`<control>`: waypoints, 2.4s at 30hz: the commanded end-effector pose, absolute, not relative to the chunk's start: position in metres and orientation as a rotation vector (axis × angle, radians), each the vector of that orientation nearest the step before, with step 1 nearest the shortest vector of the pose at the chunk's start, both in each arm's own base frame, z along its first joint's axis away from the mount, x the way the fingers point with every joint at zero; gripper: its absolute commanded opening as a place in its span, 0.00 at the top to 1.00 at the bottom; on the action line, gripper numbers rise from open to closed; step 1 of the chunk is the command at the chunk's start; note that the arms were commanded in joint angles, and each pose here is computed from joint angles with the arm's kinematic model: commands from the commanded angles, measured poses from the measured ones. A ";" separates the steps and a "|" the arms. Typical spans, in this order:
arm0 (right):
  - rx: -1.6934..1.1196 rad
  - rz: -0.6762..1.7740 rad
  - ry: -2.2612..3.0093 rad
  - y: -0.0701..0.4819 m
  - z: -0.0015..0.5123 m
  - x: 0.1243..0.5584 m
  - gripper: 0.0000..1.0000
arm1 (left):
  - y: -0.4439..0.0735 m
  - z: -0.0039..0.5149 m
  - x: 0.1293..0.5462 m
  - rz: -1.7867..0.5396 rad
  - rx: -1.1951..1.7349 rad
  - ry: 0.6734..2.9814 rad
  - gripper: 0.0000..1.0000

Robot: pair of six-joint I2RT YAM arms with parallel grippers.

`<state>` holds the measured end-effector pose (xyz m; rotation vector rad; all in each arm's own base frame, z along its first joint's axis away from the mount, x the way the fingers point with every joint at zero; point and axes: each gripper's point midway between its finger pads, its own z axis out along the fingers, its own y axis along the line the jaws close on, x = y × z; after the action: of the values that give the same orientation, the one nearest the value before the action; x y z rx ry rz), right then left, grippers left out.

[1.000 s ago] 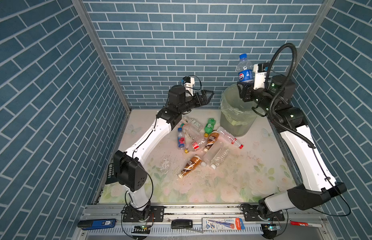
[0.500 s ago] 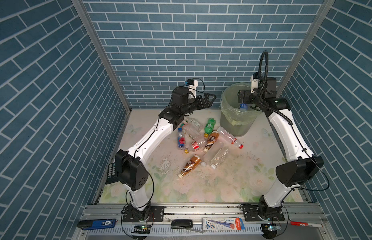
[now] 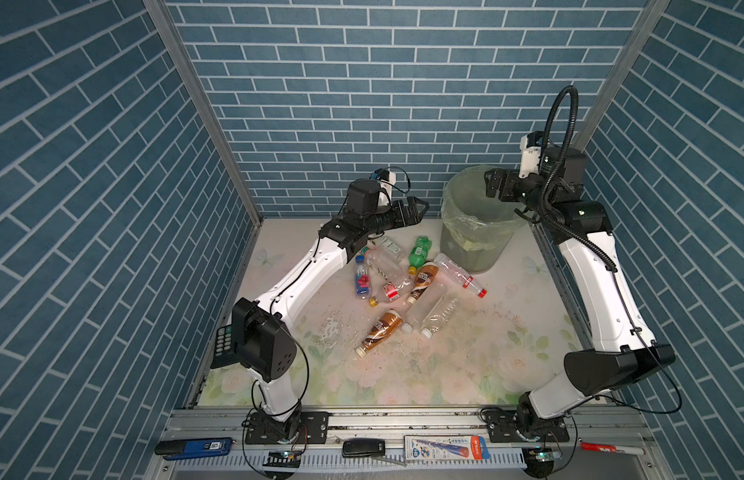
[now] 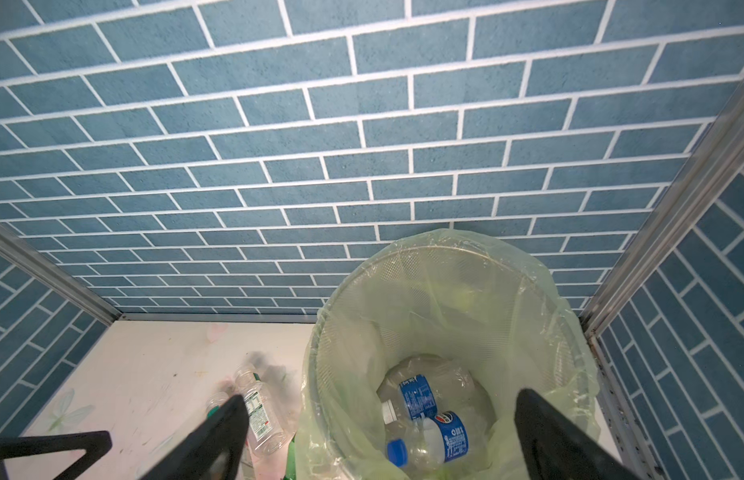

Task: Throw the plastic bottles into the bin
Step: 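Raise the right gripper away from the bin while the left gripper holds still, then grasp the blue-capped FIJI bottle with the left gripper while the right gripper returns toward it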

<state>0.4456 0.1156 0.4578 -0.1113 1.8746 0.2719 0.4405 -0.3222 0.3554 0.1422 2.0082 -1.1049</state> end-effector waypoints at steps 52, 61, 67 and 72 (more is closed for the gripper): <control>-0.593 0.519 2.209 0.312 0.254 0.391 0.01 | -0.176 0.060 0.410 -0.158 -0.109 2.662 0.14; -0.521 0.576 2.203 0.299 0.261 0.395 0.01 | -0.175 0.048 0.413 -0.118 -0.095 2.678 0.26; -0.505 0.607 2.215 0.298 0.258 0.398 0.01 | -0.169 0.041 0.413 -0.069 -0.083 2.683 0.42; -0.496 0.618 2.221 0.297 0.256 0.399 0.01 | -0.168 0.047 0.413 -0.082 -0.080 2.667 0.51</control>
<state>0.4034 0.2972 0.2535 -0.5241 2.2196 0.5724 0.4114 -0.1721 0.0447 -0.0851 2.6739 -0.1069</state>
